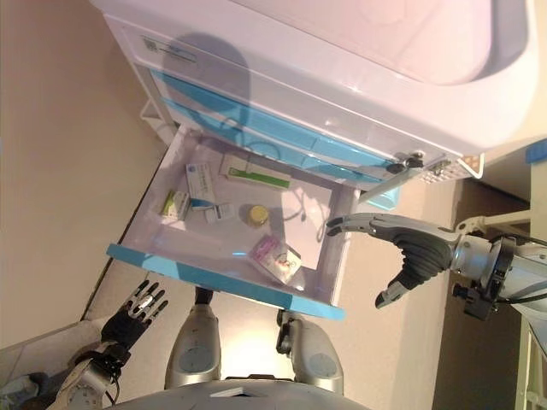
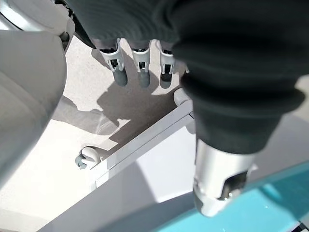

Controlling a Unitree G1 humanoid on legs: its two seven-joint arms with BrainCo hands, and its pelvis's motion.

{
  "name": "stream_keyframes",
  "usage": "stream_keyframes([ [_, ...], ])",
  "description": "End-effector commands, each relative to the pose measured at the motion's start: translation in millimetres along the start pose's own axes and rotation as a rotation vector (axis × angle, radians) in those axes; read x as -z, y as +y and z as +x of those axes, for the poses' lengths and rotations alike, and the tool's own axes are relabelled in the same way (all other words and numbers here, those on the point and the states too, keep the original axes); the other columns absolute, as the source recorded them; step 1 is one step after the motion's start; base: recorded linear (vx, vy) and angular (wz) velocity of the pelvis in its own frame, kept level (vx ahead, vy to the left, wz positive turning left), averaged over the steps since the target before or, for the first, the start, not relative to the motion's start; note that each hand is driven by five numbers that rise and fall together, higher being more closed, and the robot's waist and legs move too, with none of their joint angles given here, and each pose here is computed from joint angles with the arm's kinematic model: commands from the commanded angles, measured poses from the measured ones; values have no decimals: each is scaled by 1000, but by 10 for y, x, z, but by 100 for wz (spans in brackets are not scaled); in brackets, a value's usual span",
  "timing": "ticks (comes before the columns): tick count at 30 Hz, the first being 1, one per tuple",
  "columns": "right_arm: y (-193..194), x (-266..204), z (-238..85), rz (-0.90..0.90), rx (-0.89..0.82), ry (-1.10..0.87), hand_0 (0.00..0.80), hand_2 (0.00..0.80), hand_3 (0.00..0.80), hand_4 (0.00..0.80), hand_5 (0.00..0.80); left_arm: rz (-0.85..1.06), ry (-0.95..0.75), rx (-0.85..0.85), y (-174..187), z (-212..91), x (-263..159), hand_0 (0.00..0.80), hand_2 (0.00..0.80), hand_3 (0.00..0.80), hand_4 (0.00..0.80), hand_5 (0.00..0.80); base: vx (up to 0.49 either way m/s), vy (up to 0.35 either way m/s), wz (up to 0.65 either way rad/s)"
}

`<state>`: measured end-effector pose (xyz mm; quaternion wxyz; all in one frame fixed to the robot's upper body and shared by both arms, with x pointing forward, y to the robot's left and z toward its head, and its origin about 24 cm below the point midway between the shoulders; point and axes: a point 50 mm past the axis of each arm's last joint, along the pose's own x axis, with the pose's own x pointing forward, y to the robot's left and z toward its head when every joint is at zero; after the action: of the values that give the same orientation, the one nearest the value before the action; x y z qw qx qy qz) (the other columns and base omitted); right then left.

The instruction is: Open the drawer and pick up the medicine

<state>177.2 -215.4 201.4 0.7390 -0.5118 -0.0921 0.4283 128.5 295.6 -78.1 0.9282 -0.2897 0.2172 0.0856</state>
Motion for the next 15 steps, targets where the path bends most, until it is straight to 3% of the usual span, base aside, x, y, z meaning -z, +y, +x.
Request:
stream_keyframes([
  [1,-42,-201,9,-77,6,-122,0,0,0,0,0,6,-33,-56,180,-205,-27,0,0,0,0,0,-15,38,-10],
  [7,-144,-204,19,-57,144,-166,0,0,0,0,0,-6,-27,-45,109,-154,16,0,0,0,0,0,-6,29,0],
  [15,-176,-192,159,-112,204,-169,0,0,0,0,0,-15,-18,-32,40,-92,52,0,0,0,0,0,-10,25,2],
])
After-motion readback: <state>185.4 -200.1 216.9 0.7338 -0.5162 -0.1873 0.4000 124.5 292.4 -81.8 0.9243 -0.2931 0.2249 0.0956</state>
